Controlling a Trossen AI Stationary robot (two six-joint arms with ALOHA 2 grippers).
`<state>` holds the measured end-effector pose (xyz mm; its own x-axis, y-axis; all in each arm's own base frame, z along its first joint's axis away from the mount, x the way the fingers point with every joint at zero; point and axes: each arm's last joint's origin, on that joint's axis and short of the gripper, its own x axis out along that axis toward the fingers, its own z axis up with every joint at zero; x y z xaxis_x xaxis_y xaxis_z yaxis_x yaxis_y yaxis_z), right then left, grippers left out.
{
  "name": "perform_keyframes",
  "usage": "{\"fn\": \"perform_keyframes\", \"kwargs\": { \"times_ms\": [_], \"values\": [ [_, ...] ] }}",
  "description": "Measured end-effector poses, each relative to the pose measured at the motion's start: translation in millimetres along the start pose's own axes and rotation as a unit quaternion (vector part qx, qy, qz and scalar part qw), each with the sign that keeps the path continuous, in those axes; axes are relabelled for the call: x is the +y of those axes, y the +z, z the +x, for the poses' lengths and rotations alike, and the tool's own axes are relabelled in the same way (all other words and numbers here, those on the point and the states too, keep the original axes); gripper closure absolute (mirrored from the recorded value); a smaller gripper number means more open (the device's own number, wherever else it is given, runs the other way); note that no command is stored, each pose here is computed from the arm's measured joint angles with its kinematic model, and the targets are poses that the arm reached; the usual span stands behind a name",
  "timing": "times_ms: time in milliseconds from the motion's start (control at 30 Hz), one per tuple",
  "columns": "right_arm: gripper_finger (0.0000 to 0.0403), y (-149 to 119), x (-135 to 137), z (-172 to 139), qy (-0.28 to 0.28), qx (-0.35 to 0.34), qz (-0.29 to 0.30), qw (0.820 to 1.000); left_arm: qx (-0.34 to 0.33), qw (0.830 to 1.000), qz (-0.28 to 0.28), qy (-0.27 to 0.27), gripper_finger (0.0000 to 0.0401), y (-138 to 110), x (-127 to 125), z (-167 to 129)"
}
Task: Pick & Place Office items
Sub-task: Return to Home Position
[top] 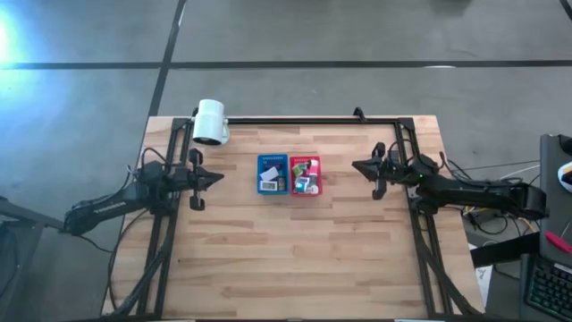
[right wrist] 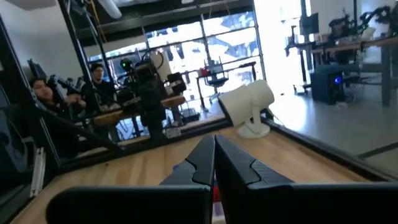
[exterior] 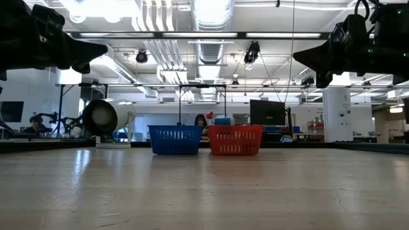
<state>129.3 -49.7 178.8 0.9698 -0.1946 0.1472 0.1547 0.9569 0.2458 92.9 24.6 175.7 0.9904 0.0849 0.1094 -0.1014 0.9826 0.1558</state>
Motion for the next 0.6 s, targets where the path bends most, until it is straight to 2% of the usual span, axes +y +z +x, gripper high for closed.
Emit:
{"fn": "perform_keyframes", "kwargs": {
  "times_ms": [300,467,600],
  "values": [
    [0.0394,7.7,-6.4,-15.9,-0.013,-0.001,0.000,1.000,-0.016,0.999,0.029,0.001,0.0401,16.8,1.6,-2.3],
    [0.0394,11.4,-6.3,-31.5,-0.037,-0.011,-0.013,0.999,-0.008,1.000,0.029,0.000,0.0401,14.9,1.4,-2.1],
    [0.0394,14.1,-1.4,-44.3,-0.031,-0.032,-0.020,0.999,-0.006,1.000,0.024,0.000,0.0401,13.7,1.3,-1.9]
  ]
}}
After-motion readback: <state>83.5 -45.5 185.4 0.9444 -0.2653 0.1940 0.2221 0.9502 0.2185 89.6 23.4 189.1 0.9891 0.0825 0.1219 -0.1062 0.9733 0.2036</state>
